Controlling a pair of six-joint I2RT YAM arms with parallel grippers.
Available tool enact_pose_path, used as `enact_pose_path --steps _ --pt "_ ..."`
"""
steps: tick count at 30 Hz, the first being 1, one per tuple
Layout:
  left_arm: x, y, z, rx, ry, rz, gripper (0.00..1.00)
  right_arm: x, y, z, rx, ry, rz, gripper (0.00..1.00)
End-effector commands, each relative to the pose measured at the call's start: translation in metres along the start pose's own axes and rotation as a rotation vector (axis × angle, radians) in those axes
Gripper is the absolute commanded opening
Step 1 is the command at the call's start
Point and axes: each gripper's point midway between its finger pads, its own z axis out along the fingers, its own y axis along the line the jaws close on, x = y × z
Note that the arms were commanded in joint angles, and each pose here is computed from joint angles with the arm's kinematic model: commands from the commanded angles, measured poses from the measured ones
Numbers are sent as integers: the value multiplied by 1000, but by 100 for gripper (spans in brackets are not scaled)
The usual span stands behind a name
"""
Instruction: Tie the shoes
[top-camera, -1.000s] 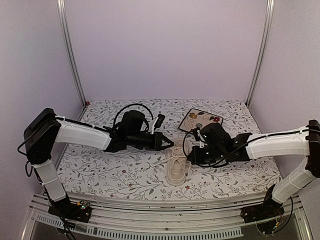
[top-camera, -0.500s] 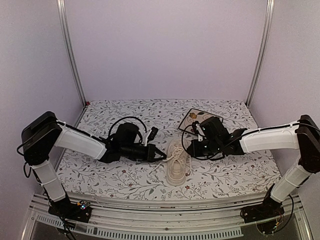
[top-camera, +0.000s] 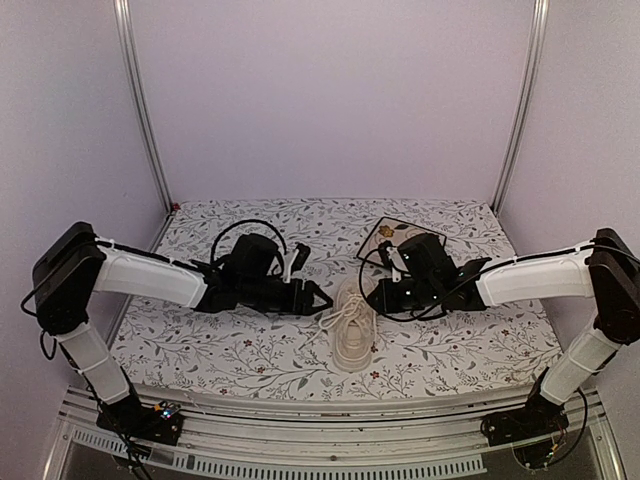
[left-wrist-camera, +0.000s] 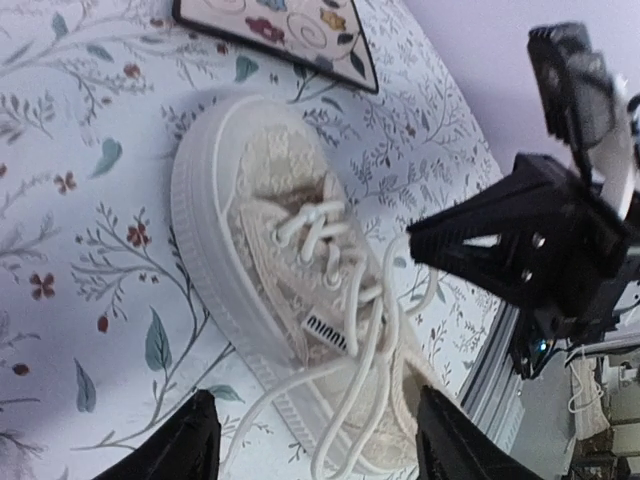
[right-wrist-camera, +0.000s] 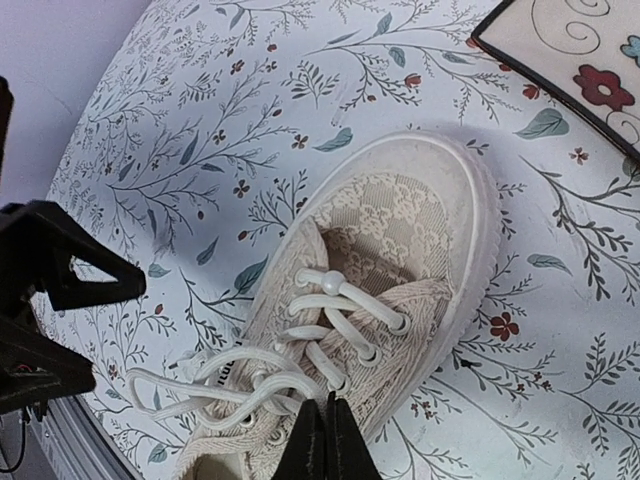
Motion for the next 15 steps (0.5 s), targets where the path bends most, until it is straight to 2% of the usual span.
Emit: enact_pose_path --steps 1,3,6,9,15 --pt "-46 -1 -12 -71 -79 93 67 -8 6 1 -23 -25 -13 2" --pt "-52 -10 -3 -19 -55 117 66 -7 6 2 -22 -22 -13 2" --pt "-44 -13 20 34 40 117 50 -7 6 3 -24 -21 -10 2" --pt "-34 -13 34 74 91 110 41 -7 7 3 -25 -20 -8 2" --pt "-24 -17 40 134 122 99 35 -7 7 4 -28 -16 -9 2"
